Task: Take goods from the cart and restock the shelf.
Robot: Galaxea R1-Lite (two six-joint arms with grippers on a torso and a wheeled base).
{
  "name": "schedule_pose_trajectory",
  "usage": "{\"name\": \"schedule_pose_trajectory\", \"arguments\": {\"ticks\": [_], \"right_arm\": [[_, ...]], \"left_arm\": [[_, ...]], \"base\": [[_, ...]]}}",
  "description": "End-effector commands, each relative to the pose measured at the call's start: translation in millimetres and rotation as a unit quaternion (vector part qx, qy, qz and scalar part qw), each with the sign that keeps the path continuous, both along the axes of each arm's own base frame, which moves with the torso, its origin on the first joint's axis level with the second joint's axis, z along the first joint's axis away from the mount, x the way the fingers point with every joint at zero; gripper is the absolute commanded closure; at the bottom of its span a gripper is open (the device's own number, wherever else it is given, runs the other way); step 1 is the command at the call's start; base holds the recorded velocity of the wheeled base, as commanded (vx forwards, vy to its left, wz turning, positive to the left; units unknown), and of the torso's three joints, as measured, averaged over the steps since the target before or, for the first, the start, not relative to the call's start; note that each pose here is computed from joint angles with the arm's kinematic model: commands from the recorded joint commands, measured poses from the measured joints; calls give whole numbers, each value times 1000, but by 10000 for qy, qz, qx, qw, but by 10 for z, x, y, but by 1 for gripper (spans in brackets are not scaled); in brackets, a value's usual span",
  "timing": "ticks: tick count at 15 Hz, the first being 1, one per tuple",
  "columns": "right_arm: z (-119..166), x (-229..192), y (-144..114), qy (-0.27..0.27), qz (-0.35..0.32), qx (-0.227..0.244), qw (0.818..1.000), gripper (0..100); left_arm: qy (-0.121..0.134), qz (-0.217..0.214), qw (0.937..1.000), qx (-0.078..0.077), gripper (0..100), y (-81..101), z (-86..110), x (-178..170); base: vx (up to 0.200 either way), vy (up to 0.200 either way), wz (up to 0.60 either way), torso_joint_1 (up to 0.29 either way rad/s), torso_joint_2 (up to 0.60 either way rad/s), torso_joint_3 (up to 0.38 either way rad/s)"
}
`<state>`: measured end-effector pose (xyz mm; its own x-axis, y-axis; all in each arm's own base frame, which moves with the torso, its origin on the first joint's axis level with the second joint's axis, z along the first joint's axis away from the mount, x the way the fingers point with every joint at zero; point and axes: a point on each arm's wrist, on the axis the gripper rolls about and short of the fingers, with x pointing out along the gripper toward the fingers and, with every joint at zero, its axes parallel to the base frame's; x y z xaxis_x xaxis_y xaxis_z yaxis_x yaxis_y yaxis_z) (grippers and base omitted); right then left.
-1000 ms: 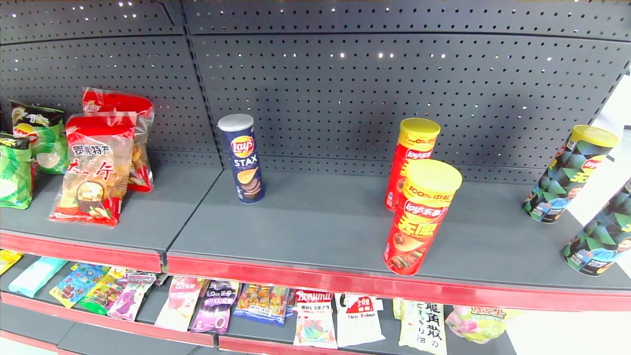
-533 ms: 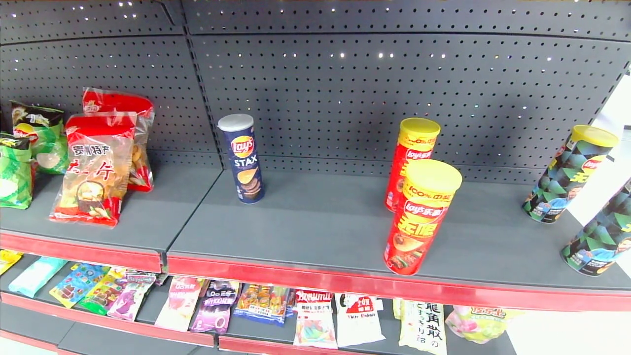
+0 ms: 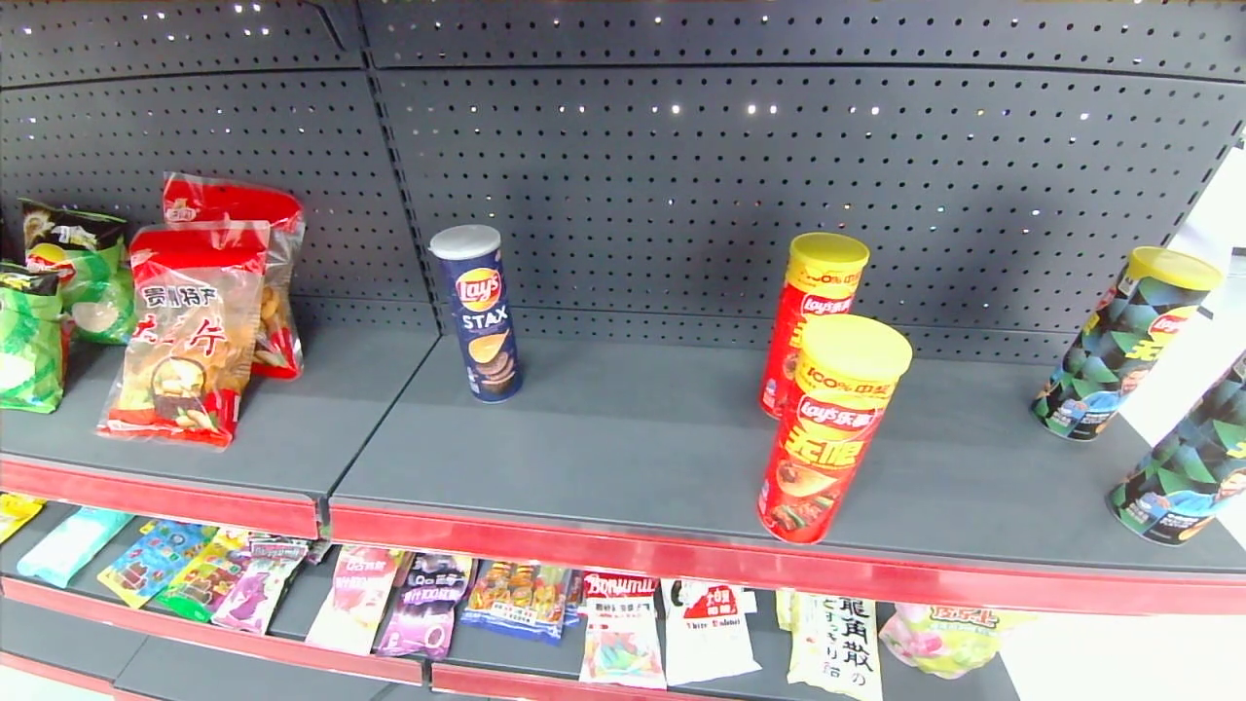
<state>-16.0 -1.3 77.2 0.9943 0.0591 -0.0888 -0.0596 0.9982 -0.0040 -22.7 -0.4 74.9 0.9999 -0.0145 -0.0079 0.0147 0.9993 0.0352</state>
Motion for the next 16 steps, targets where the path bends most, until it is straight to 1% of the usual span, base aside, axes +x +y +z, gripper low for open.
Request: {"name": "schedule_pose_trajectory", "arguments": {"ticks": [1, 5, 11, 12, 16], "right_arm": [[1, 4, 0, 23, 2, -1, 10000, 0], [1, 4, 0, 23, 2, -1, 10000, 0], [1, 4, 0, 23, 2, -1, 10000, 0], [1, 4, 0, 23, 2, -1, 10000, 0], [0, 2, 0, 15, 3, -8, 10000, 0]], "left_arm": [[-1, -4, 10000, 0, 0, 0, 0, 0], [-1, 3, 10000, -8, 0, 0, 0, 0], [-1, -4, 10000, -8, 0, 0, 0, 0], [-1, -12, 10000, -8, 0, 0, 0, 0], [-1, -12, 10000, -8, 0, 0, 0, 0]], "base": [[0, 0, 0, 0, 0, 0], [0, 0, 0, 0, 0, 0], [-200, 0, 0, 6, 2, 2], [0, 0, 0, 0, 0, 0], [0, 0, -600, -2, 0, 5]]}}
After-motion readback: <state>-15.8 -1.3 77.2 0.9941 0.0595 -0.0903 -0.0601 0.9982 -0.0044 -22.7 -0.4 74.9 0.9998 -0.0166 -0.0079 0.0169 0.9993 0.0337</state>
